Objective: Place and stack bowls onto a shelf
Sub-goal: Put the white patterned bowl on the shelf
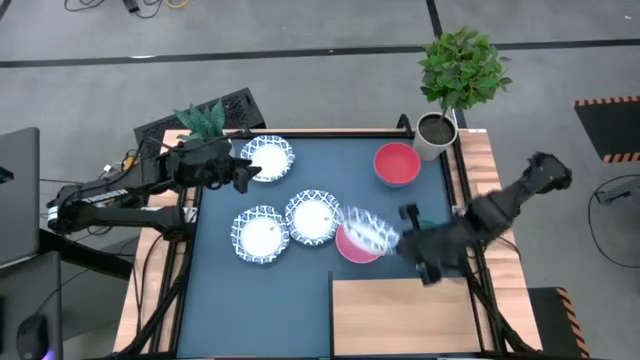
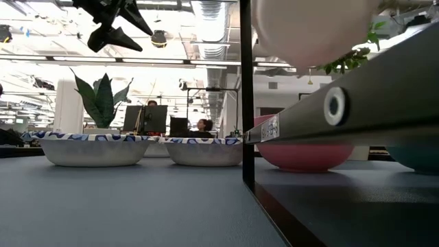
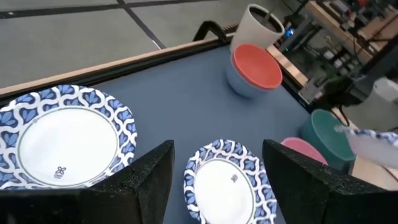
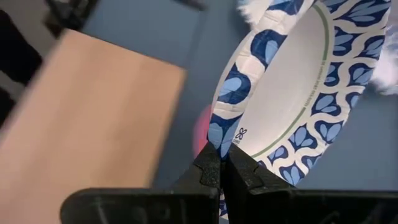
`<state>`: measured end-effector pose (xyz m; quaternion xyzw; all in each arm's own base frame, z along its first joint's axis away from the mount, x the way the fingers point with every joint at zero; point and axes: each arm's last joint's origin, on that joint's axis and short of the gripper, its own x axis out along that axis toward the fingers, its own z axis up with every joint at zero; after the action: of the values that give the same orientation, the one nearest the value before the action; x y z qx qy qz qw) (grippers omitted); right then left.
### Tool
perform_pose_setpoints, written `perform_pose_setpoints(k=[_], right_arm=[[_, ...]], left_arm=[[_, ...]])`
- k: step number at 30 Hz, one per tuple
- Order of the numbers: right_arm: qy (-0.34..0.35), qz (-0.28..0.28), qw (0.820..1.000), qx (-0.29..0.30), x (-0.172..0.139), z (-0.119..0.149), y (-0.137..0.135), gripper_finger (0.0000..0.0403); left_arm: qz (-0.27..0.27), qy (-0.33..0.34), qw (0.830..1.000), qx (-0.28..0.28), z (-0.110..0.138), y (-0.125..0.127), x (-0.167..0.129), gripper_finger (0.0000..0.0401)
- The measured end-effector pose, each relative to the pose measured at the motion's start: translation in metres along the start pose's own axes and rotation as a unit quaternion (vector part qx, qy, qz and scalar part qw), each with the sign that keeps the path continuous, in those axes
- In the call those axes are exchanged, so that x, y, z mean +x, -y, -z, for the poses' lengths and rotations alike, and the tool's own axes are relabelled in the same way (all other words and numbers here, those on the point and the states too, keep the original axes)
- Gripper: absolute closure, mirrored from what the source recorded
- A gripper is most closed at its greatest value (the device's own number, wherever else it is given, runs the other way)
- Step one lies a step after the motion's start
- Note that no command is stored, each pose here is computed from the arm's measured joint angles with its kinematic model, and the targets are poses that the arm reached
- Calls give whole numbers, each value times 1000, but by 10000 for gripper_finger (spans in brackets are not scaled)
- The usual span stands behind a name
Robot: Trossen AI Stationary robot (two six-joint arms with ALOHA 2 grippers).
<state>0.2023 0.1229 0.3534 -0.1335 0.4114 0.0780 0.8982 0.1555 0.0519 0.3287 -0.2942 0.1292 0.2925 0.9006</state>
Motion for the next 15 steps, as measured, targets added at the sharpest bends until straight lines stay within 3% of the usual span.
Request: perform_pose_setpoints(k=[9, 15], right_arm=[[-34, -34, 998, 46, 20, 9, -83, 381], [-53, -28, 998, 26, 41, 18, -123, 381]], left_arm=[[-1, -17, 1000, 1, 3, -1, 0, 173], [-6, -17, 1000, -20, 3, -2, 0, 173]])
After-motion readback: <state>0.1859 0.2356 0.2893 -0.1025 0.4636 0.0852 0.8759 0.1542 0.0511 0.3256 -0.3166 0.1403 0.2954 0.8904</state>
